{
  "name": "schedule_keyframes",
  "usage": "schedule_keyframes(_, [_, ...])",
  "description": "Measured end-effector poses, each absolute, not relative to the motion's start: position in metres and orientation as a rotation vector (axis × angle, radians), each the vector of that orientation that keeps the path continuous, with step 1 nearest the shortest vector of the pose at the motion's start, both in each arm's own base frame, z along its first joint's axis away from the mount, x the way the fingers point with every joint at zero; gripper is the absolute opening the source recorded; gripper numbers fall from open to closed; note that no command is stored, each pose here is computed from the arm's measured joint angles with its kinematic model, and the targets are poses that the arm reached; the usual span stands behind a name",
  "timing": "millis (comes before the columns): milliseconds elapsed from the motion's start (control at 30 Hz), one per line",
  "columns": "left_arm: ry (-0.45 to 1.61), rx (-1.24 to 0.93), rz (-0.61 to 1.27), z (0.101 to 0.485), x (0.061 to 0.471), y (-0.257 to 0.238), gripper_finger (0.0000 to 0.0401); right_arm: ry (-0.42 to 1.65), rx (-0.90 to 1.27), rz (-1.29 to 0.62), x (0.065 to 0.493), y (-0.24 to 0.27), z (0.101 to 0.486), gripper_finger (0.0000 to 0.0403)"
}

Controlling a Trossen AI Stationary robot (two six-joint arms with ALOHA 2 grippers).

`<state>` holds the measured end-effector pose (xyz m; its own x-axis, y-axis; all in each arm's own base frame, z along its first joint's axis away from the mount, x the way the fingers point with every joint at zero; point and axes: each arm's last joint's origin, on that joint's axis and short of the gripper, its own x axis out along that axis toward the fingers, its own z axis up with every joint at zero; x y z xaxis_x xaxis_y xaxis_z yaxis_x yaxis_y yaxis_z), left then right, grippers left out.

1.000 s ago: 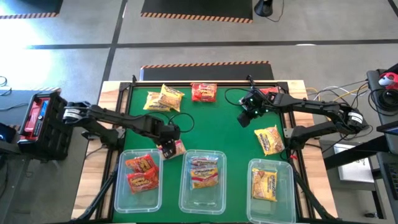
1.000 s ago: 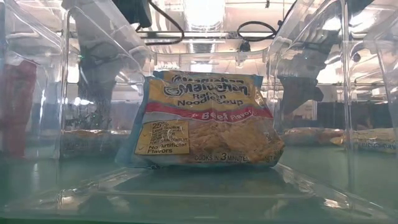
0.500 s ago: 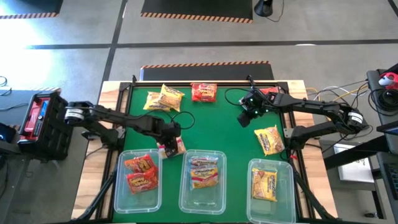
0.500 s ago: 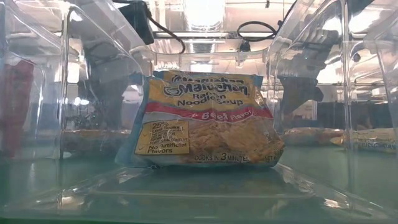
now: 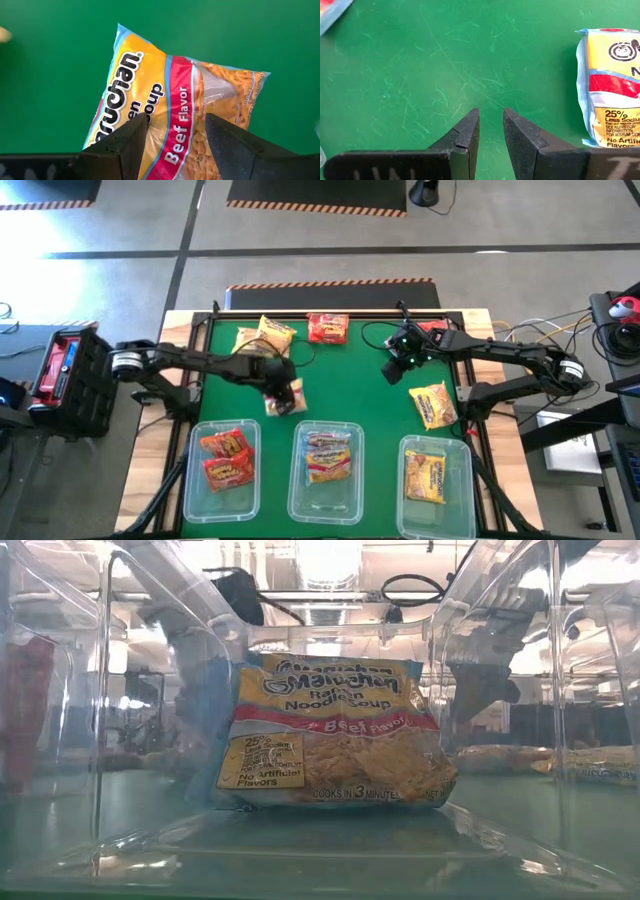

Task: Sort Maruchan noodles
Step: Put the blue noodle pack into the middle transparent bin

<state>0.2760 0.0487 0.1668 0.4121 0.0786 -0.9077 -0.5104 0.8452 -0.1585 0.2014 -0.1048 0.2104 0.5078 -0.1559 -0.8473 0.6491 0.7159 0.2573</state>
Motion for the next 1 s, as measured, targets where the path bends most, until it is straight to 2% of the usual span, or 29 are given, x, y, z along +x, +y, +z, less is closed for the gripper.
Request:
schedule_keyframes(233, [0.960, -0.502, 0.465, 0.170, 0.280, 0.077, 0.0187, 0.918, 0.609, -0.523, 0.201, -0.105, 0.210, 0.0077])
schedule_keyframes(400, [0.900, -0.533, 0.468, 0.192, 0.278, 0.076, 0.0188, 0.918, 0.609, -0.523, 0.201, -0.105, 0.210, 0.0077])
schedule_keyframes(567, [0.874, -0.651, 0.561, 0.201, 0.268, 0.073, 0.0188, 0.918, 0.609, -0.523, 0.201, -0.105, 0.210, 0.0077])
schedule_keyframes(700, [0.866, -0.739, 0.618, 0.206, 0.260, 0.069, 0.0188, 0.918, 0.609, -0.523, 0.201, -0.105, 0.210, 0.0077])
schedule_keyframes(867, [0.863, -0.739, 0.659, 0.209, 0.243, 0.062, 0.0188, 0.918, 0.609, -0.523, 0.201, -0.105, 0.210, 0.0077])
schedule_keyframes(1000, [0.794, -0.839, 0.697, 0.205, 0.228, 0.058, 0.0188, 0.918, 0.609, -0.523, 0.201, -0.105, 0.210, 0.0077])
